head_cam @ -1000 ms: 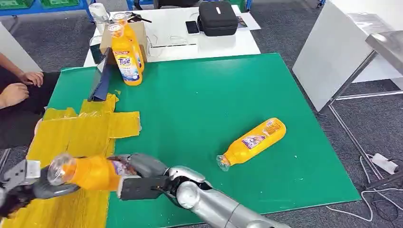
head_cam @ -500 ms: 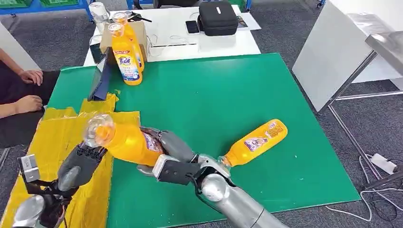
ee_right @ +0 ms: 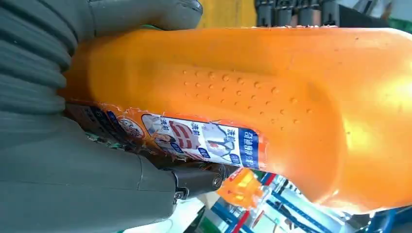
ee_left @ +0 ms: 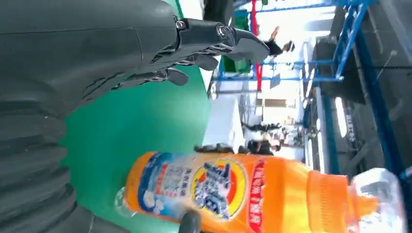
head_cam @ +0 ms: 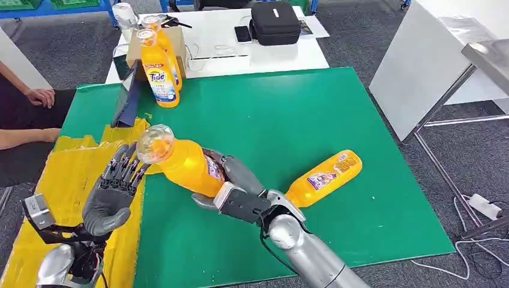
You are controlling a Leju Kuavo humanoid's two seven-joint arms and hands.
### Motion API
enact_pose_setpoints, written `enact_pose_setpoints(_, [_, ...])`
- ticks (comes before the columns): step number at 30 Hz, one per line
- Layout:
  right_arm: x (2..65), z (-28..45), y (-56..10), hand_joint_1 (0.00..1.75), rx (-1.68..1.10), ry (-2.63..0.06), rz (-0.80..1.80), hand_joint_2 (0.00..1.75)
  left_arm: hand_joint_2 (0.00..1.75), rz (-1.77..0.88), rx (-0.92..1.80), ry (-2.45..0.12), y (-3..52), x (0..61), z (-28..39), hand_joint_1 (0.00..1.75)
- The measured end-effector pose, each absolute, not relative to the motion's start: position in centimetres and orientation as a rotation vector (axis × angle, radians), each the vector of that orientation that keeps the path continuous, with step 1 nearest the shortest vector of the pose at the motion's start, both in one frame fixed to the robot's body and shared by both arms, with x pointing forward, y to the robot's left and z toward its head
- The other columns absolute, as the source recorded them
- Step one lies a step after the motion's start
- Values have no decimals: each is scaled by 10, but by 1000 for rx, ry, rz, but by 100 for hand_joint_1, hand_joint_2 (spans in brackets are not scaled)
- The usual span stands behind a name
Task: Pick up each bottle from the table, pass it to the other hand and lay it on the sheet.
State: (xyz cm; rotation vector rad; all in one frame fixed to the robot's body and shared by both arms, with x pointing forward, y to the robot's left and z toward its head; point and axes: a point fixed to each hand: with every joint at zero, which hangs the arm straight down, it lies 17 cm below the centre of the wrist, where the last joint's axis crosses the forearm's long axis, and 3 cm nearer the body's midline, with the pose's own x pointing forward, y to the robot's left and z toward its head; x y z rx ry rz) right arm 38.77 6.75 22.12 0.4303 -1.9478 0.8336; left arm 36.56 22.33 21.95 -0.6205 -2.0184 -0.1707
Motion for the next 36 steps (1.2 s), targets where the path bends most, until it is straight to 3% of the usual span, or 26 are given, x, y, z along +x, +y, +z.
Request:
enact_pose_setpoints(15, [379, 205, 73, 175, 402, -1914, 862, 175, 175, -127, -623, -2125, 210, 369, 251, 0])
enact_pose_setpoints(33, [340, 161, 129, 175, 444, -1790, 1039, 175, 175, -195, -715, -2090, 169, 373, 257, 0])
enact_pose_setpoints(34, [339, 159, 131, 175, 446, -1784, 1044, 175, 175, -196, -716, -2088, 168, 373, 256, 175])
enact_pose_setpoints(36, [338, 156, 132, 175, 446, -1776, 1049, 175, 175, -205, -710, -2083, 167, 373, 254, 175])
